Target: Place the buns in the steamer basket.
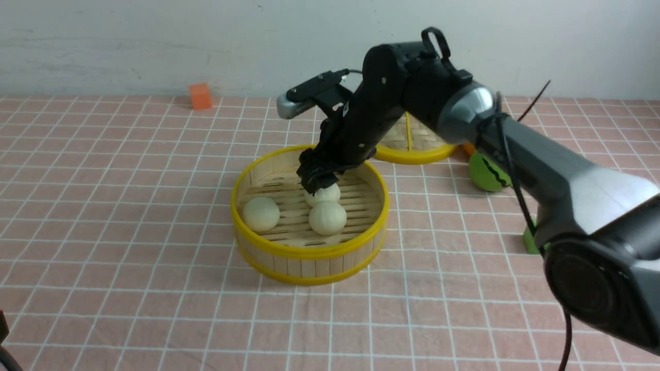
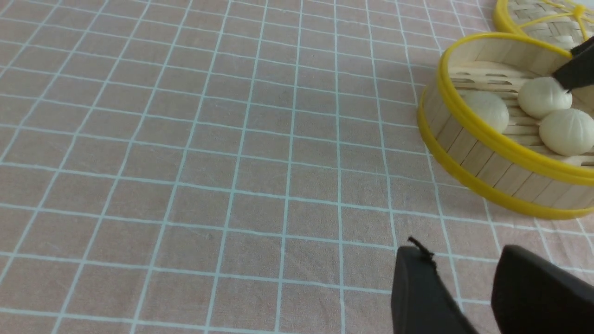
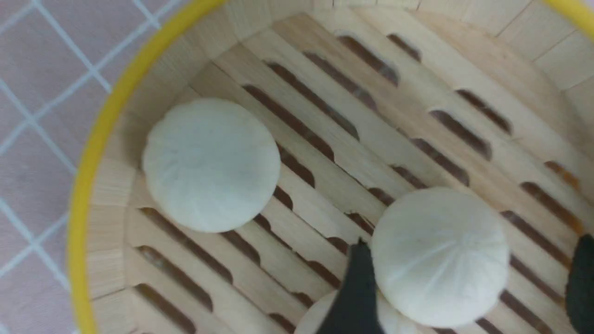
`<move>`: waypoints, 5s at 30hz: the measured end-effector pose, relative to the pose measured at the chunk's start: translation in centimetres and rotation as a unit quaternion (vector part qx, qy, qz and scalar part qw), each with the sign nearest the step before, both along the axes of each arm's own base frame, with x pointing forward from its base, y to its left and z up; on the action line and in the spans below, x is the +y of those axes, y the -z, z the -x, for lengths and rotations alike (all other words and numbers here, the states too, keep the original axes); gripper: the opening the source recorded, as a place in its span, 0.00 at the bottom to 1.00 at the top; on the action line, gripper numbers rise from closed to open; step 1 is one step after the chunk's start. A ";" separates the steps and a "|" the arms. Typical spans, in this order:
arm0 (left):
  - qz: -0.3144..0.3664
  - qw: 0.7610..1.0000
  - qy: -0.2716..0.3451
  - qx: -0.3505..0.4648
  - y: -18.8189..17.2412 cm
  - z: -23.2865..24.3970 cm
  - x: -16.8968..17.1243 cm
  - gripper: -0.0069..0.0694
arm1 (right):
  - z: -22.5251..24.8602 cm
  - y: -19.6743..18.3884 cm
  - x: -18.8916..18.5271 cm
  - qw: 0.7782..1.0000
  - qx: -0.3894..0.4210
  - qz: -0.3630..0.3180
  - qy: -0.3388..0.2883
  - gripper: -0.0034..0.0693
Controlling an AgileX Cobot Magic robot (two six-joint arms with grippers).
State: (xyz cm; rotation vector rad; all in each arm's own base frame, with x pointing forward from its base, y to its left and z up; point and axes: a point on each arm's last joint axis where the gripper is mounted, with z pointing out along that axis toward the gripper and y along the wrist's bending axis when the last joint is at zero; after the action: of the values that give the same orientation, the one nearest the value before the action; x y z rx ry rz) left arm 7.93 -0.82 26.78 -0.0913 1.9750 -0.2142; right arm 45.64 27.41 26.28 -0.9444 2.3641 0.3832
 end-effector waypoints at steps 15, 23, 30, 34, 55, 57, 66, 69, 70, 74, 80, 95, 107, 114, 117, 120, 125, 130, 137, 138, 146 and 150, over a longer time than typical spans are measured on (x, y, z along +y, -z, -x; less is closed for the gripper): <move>0.000 1.000 -0.001 0.001 0.0 0.0 0.0 0.40 | 20.7 -30.2 -13.2 0.959 -0.268 -0.071 0.055 0.20; 0.000 1.000 -0.001 0.001 0.0 0.0 0.0 0.40 | 28.2 -26.2 -18.1 0.946 -0.290 -0.098 0.109 0.02; -0.001 1.000 -0.001 0.001 0.0 0.0 0.0 0.40 | 31.4 -13.1 -19.9 0.928 -0.318 -0.148 0.125 0.03; -0.001 1.000 -0.001 0.001 0.0 0.0 0.0 0.40 | 32.8 -3.2 -20.4 0.928 -0.301 -0.176 0.132 0.03; -0.001 1.000 -0.002 0.003 0.1 0.0 0.0 0.40 | 39.3 7.8 -25.8 0.892 -0.306 -0.183 0.278 0.04; -0.001 1.000 -0.002 0.003 0.1 0.0 0.0 0.40 | 39.8 8.0 -26.4 0.880 -0.314 -0.171 0.312 0.04; -0.001 1.000 -0.002 0.003 0.1 0.0 0.1 0.40 | 40.4 8.9 -27.4 0.862 -0.279 -0.141 0.399 0.05; -0.001 1.000 -0.002 0.003 0.1 0.0 0.1 0.40 | 40.4 8.9 -27.4 0.862 -0.276 -0.143 0.402 0.05; -0.001 1.000 -0.002 0.003 0.1 0.0 0.1 0.40 | 40.4 8.9 -27.4 0.862 -0.276 -0.143 0.402 0.05; -0.001 1.000 -0.002 0.003 0.1 0.0 0.1 0.40 | 40.4 8.9 -27.3 0.861 -0.275 -0.144 0.402 0.06; -0.001 1.000 -0.002 0.003 0.1 0.0 0.1 0.40 | 40.4 8.9 -27.3 0.861 -0.275 -0.144 0.402 0.06; 0.077 0.992 -0.029 -0.091 5.6 2.9 0.7 0.30 | 40.4 8.9 -27.3 0.861 -0.275 -0.145 0.402 0.08; 0.002 0.999 -0.008 -0.032 10.0 2.8 0.2 0.07 | 40.4 8.9 -27.3 0.861 -0.273 -0.146 0.402 0.09; 0.000 0.999 -0.007 -0.032 10.0 2.8 0.2 0.07 | 40.4 8.9 -27.3 0.861 -0.273 -0.146 0.403 0.11; 0.000 0.999 -0.007 -0.032 10.0 2.8 0.2 0.07 | 40.4 8.9 -27.3 0.861 -0.273 -0.146 0.403 0.11; 0.000 0.999 -0.007 -0.032 10.0 2.8 0.2 0.07 | 40.4 8.9 -27.3 0.861 -0.273 -0.146 0.403 0.12; 0.000 0.999 -0.007 -0.032 10.0 2.8 0.2 0.07 | 40.4 8.9 -27.3 0.861 -0.273 -0.146 0.403 0.13; 0.000 0.999 -0.007 -0.032 10.0 2.8 0.2 0.07 | 40.4 8.9 -27.3 0.861 -0.273 -0.146 0.403 0.14; 0.000 0.999 -0.007 -0.032 10.0 2.8 0.2 0.07 | 40.4 8.9 -27.3 0.861 -0.273 -0.146 0.403 0.15; 0.000 0.999 -0.007 -0.032 10.0 2.8 0.2 0.07 | 40.4 8.9 -27.3 0.861 -0.273 -0.146 0.403 0.15; 0.000 0.999 -0.007 -0.032 10.0 2.8 0.2 0.07 | 40.4 8.9 -27.3 0.861 -0.273 -0.146 0.403 0.16; 0.000 0.999 -0.007 -0.032 10.0 2.8 0.2 0.07 | 40.4 8.9 -27.3 0.861 -0.273 -0.146 0.403 0.16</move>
State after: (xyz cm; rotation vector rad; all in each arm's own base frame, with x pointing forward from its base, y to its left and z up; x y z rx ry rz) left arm 5.16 -0.57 16.74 -0.0977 1.9097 -0.2051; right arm 5.22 0.09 17.41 0.1238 1.8713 0.0994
